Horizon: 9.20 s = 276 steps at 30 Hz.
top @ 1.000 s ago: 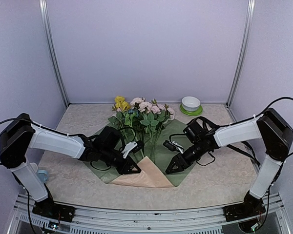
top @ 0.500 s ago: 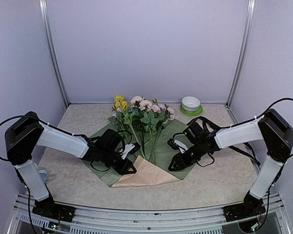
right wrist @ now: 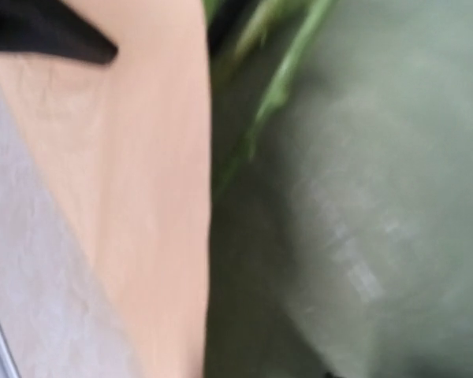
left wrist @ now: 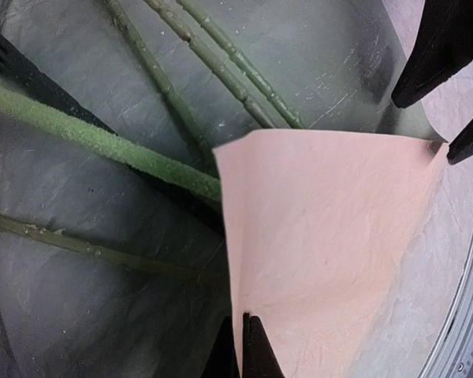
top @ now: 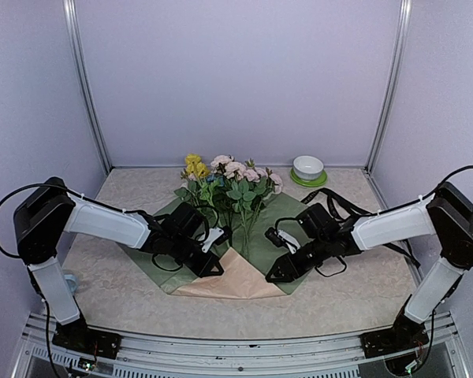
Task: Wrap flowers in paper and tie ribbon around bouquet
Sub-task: Fold the flattened wrapping paper at the center of the board, then press the fold line of the 1/4-folded wrapping paper.
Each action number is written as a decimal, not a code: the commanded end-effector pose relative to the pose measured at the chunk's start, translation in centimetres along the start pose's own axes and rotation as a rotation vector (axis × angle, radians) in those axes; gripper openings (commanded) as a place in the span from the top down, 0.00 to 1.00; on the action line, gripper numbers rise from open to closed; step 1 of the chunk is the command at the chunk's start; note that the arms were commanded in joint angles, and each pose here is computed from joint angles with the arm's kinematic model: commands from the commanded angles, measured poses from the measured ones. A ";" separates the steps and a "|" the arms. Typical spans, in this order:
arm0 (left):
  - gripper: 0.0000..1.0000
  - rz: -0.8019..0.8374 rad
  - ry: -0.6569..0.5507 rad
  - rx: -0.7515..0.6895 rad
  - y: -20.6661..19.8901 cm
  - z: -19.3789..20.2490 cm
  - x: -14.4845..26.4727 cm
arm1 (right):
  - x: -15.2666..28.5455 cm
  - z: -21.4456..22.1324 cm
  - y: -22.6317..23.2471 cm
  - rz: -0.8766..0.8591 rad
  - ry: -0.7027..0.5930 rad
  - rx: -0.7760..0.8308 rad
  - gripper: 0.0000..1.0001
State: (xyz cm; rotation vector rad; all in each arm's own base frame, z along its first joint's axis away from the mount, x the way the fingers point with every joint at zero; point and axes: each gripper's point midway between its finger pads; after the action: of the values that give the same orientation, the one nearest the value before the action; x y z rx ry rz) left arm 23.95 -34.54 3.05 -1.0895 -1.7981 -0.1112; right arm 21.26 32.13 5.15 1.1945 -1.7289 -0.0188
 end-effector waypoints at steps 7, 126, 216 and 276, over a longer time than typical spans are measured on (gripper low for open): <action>1.00 -0.028 0.027 -0.008 0.5 0.2 -0.5 | -1.6 3.0 2.5 -0.168 0.078 -0.009 0.60; 0.82 -0.467 0.298 0.015 -5.2 9.3 0.4 | -0.9 6.9 -1.5 0.058 0.243 -0.133 1.00; 0.91 -0.250 0.333 0.114 -1.8 13.6 1.0 | 0.9 10.3 -2.4 0.326 0.222 -0.382 1.00; 0.91 -0.231 0.321 0.117 -1.9 13.8 1.1 | 11.9 -2.4 -6.8 0.895 -0.113 -0.261 0.34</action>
State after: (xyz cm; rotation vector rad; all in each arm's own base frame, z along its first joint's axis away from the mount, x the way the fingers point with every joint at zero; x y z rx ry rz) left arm 15.37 -31.99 1.37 -0.8406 -1.7503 -0.1993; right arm 26.07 28.97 9.44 0.5550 -1.9980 0.0591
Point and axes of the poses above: each gripper's point midway between its finger pads, its own x axis back along the fingers, its own y axis along the line the jaws close on, z = x × y, and after that the axes turned 3 degrees about x, right-handed
